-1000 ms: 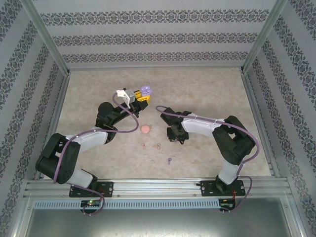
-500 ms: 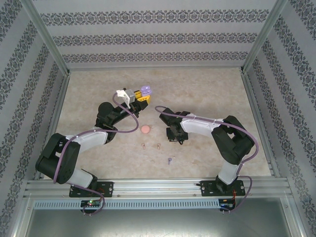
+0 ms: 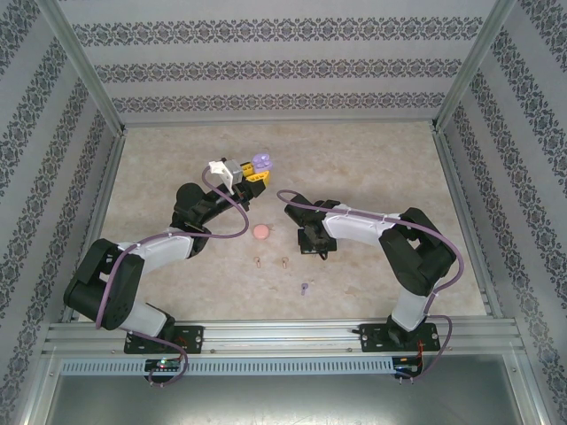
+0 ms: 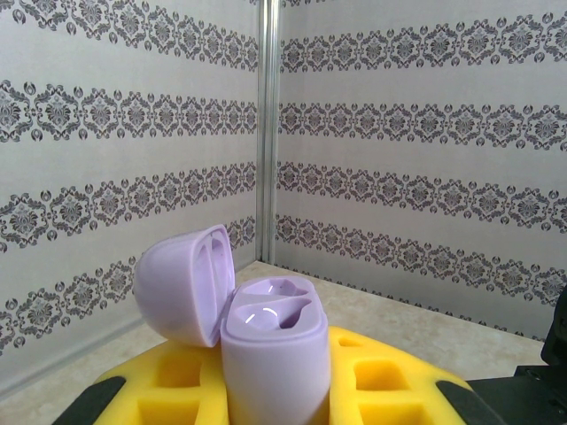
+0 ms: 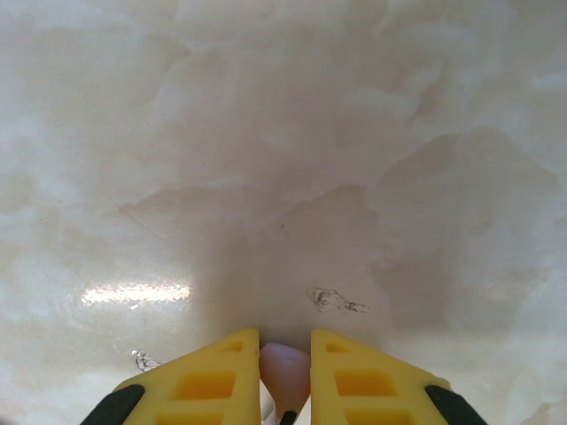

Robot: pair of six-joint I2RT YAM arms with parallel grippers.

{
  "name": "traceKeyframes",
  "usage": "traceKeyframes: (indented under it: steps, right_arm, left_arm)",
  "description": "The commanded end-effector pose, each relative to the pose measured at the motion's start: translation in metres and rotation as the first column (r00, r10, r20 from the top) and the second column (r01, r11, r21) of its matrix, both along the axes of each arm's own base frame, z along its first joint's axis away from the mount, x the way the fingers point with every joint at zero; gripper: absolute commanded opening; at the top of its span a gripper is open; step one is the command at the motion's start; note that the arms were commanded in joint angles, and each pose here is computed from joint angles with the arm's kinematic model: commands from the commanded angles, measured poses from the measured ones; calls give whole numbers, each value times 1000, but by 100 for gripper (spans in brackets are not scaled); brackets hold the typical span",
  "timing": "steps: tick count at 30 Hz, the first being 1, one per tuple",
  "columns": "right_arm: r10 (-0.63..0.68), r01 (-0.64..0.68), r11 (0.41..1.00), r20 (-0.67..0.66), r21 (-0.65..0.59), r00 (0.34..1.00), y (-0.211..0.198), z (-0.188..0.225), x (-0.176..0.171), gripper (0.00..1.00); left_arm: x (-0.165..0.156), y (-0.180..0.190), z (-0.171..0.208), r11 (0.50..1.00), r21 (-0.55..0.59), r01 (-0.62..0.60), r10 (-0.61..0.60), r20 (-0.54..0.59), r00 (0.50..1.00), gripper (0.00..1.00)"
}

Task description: Insert the wireless bluetooth earbuds into the charging case

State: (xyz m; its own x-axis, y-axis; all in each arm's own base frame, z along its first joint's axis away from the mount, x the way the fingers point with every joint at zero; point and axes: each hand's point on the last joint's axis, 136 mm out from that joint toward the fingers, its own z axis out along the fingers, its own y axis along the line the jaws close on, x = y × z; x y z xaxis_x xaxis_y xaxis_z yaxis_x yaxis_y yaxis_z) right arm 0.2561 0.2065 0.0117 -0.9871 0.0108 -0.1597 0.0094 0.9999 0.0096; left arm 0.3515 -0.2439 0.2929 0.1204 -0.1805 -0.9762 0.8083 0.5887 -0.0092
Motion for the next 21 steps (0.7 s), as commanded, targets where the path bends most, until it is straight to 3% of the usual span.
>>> traceKeyframes:
  steps: [1, 7, 13, 21]
  right_arm:
    - [20, -20, 1000, -54, 7, 998, 6, -11, -14, 14]
    - [13, -17, 998, 72, 59, 997, 1, 32, 8, 13]
    - [-25, -11, 989, 244, 145, 969, -17, 103, 42, 13]
    - [-25, -132, 956, 521, 263, 853, -23, 228, 87, 13]
  left_arm:
    - [-4, -3, 17, 999, -34, 13, -12, 48, 999, 0]
    - [-7, -5, 21, 999, -29, 37, -36, 56, 998, 0]
    - [-14, -13, 27, 995, -13, 100, -99, 69, 993, 0]
    - [-24, -25, 33, 984, 33, 174, -176, 120, 977, 0]
